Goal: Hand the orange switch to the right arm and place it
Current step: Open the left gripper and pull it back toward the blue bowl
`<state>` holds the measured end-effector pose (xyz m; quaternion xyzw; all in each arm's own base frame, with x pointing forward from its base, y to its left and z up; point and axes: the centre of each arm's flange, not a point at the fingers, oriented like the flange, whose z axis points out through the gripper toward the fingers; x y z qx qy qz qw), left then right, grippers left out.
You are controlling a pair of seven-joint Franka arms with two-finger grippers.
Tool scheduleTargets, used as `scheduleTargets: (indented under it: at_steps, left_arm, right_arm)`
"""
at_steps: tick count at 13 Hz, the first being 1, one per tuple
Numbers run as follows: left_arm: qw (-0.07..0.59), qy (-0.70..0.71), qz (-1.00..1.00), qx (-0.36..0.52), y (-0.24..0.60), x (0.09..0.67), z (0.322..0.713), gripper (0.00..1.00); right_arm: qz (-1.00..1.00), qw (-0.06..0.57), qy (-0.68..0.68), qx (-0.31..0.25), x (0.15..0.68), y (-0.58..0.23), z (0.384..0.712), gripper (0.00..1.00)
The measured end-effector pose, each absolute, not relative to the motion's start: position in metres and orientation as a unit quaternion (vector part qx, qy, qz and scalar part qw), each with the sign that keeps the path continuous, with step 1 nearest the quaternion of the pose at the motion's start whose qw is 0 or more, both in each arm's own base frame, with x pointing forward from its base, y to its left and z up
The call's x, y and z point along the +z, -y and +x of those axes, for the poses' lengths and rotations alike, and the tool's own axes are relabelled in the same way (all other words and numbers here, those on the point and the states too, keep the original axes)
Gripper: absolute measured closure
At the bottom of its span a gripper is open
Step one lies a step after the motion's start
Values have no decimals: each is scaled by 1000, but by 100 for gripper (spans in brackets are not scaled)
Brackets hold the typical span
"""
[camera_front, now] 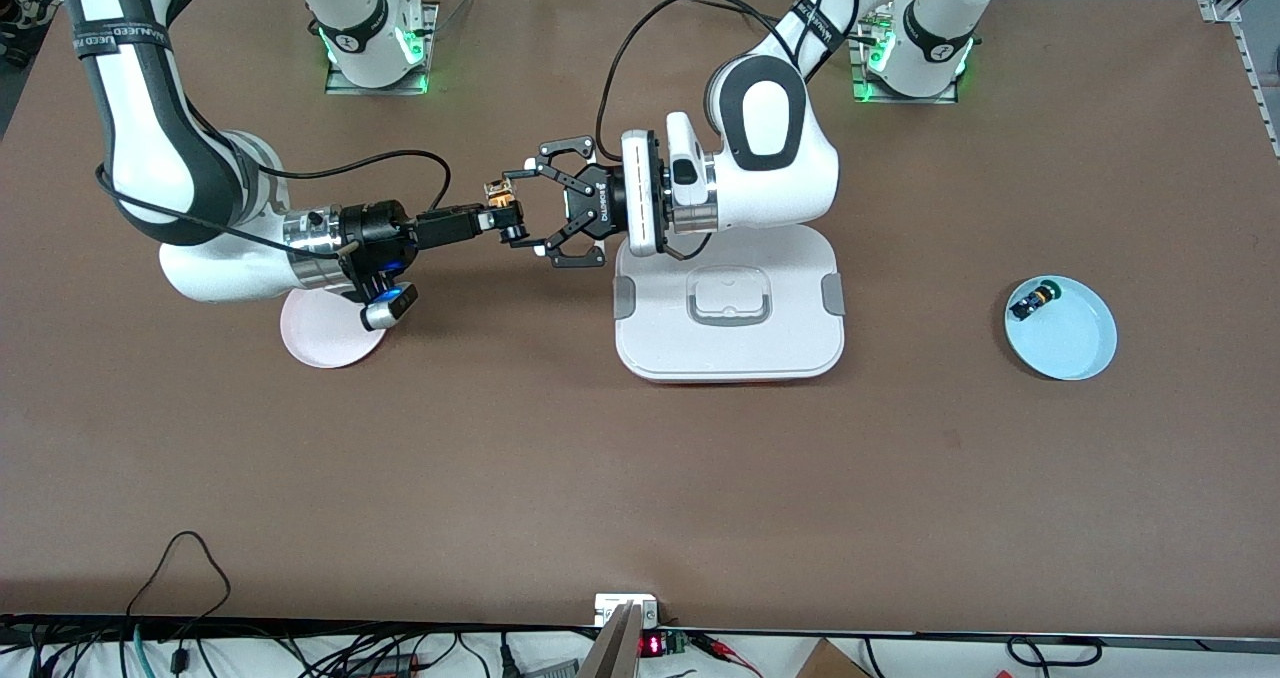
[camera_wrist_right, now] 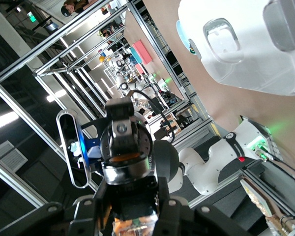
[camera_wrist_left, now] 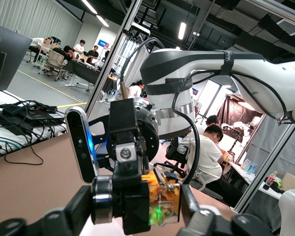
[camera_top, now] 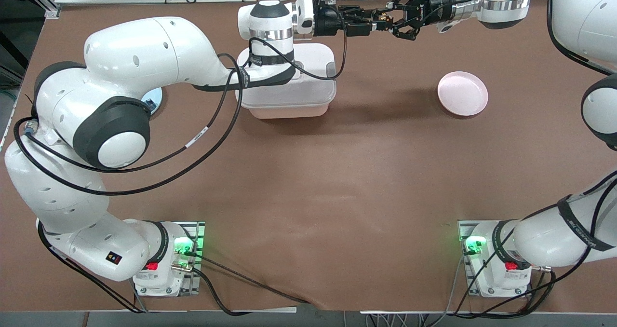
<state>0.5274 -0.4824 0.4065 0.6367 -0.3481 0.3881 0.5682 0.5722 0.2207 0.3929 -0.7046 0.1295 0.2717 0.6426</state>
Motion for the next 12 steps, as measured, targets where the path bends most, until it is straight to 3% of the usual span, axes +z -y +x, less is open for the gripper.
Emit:
scheduleTargets:
  at_steps: [1, 5, 9, 12]
  left_arm:
    - [566, 346, 638, 391, 478, 407, 532, 1]
    - [528, 301, 672, 423, 391, 403, 584, 0]
    - [434, 258, 746, 435, 208, 365, 620, 0]
    - [351, 280, 778, 440, 87, 372, 628, 0]
  right_arm:
    - [-705, 644, -127, 269, 393, -221, 572, 59]
    - [-706, 646, -122, 264, 393, -220, 572, 59]
    - [-711, 644, -119, 258, 392, -214, 574, 59]
    - [-736, 622, -103, 248, 386, -200, 574, 59]
